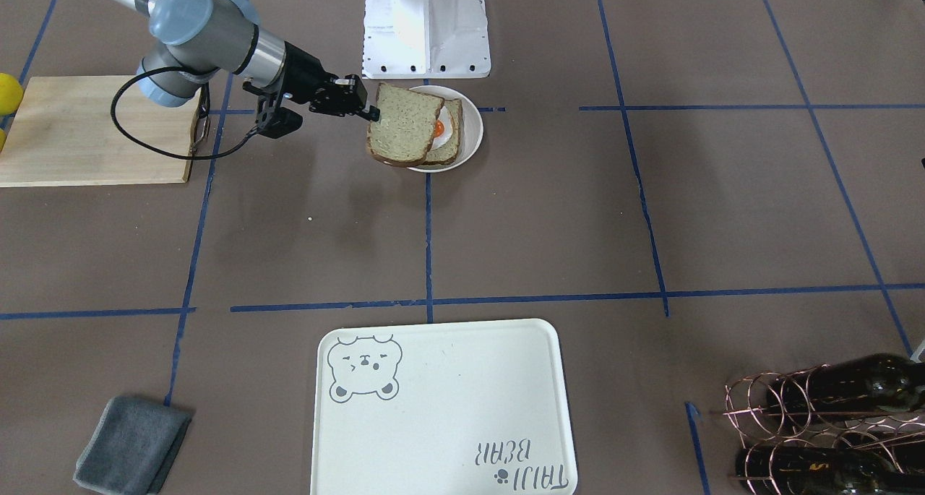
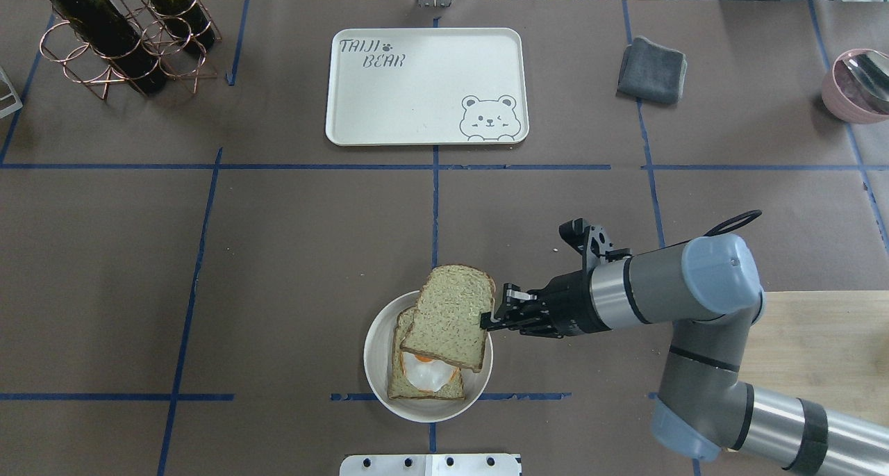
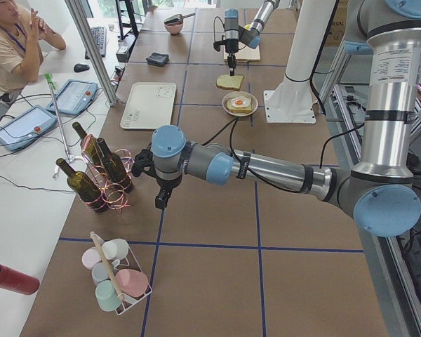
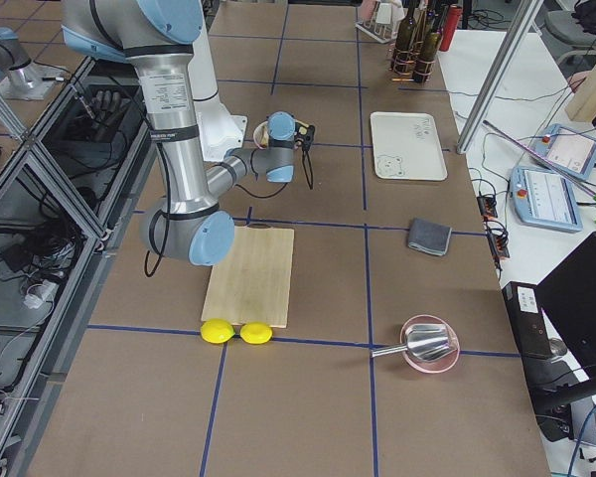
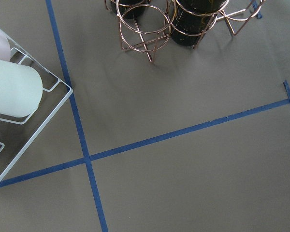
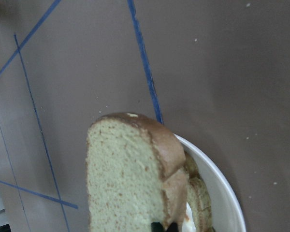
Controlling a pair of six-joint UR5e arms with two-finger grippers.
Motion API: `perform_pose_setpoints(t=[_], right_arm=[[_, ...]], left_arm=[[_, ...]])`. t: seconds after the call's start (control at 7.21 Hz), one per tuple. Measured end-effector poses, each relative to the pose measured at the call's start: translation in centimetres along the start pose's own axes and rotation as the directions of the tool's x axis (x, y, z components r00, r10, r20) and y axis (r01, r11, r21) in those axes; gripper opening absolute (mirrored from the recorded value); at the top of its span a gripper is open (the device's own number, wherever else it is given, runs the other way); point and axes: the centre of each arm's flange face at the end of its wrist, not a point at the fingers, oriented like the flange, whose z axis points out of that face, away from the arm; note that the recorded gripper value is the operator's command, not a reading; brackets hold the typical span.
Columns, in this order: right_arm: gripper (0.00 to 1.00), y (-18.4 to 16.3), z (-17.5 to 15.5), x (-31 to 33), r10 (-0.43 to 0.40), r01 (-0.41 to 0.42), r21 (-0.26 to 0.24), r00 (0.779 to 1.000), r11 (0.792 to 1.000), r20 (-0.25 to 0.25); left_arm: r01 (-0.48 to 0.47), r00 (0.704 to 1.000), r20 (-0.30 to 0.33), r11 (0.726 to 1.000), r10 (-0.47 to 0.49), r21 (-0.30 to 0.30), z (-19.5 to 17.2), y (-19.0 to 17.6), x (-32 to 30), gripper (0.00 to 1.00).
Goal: Make sandwich and place on tray
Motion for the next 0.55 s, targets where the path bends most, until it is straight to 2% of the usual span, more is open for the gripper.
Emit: perform_pose_setpoints(t=[0.28, 0.55], right_arm=[[0.0, 2.4, 3.4, 0.2, 0.006, -0.006, -0.008, 1.0, 1.0, -0.03], [0.0, 3.3, 4.5, 0.6, 0.001, -0.001, -0.005, 0.999, 1.0, -0.038]], left_arm=[[-0.006, 1.0, 0.0, 1.0, 0.006, 0.004, -0.1, -0.1, 0.2, 1.0], [-0.047, 0.999, -0.012, 0.999, 0.047, 0.027, 0.1, -0.1, 0.7, 1.0]])
